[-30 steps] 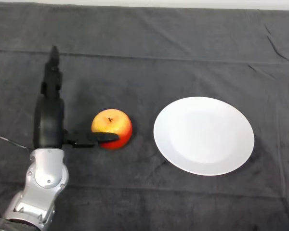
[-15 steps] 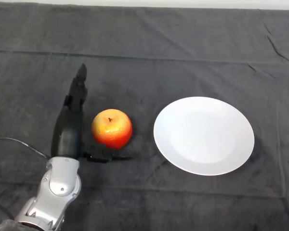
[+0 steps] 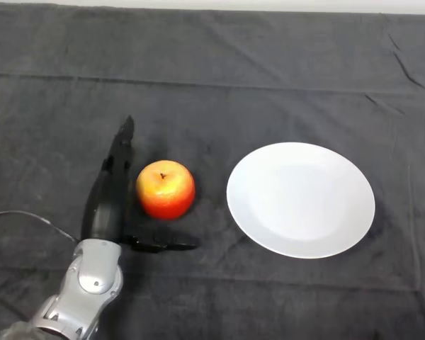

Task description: Move the apple to the plate

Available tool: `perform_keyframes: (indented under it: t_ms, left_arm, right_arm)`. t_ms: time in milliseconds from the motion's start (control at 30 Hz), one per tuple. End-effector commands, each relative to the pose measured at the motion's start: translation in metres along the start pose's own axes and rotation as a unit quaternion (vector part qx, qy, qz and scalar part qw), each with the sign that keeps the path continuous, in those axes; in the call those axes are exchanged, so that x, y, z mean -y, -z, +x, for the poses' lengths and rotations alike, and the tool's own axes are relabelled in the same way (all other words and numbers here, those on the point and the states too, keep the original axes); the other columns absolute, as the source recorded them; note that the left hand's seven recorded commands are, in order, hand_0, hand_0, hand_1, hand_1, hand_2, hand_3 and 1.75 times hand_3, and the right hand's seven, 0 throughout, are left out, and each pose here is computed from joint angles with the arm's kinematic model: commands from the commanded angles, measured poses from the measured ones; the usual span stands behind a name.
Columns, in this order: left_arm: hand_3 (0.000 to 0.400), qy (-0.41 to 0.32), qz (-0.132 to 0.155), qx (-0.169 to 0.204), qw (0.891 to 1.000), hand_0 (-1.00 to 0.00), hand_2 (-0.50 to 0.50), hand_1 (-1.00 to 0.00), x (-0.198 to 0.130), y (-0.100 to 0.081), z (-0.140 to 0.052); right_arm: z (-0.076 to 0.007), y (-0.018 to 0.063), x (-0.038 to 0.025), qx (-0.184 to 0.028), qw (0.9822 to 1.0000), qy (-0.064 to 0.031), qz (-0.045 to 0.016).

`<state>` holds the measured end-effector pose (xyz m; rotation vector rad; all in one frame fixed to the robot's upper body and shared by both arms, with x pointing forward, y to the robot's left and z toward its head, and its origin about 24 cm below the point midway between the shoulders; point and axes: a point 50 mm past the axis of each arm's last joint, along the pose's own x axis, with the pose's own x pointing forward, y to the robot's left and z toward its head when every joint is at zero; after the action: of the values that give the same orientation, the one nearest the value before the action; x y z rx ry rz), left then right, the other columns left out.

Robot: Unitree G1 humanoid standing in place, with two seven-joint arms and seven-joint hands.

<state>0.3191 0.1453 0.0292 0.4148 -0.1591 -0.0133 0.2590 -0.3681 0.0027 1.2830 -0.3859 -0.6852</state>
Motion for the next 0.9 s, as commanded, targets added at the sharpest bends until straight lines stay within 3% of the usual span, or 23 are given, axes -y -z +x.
perform_keyframes:
  t_ms: [33,467,900]
  left_arm:
    - [0.4,0.006,0.013,0.0,1.0,-1.0,0.0,-1.0,-0.002,-0.002,0.007]
    - [0.4,0.007,0.021,0.015,1.0,-1.0,0.0,-1.0,-0.006,-0.009,0.011]
    - [0.4,-0.006,0.03,0.064,0.997,-1.0,0.0,-1.0,-0.011,-0.041,0.027]
  right_arm:
    - [0.0002,-0.0056,-0.0018,0.017,0.9998,-0.0066,0.0025]
    - [0.0002,-0.0056,-0.0018,0.017,0.9998,-0.0067,0.0027]
    - [0.0002,-0.0056,-0.0018,0.017,0.9998,-0.0067,0.0026]
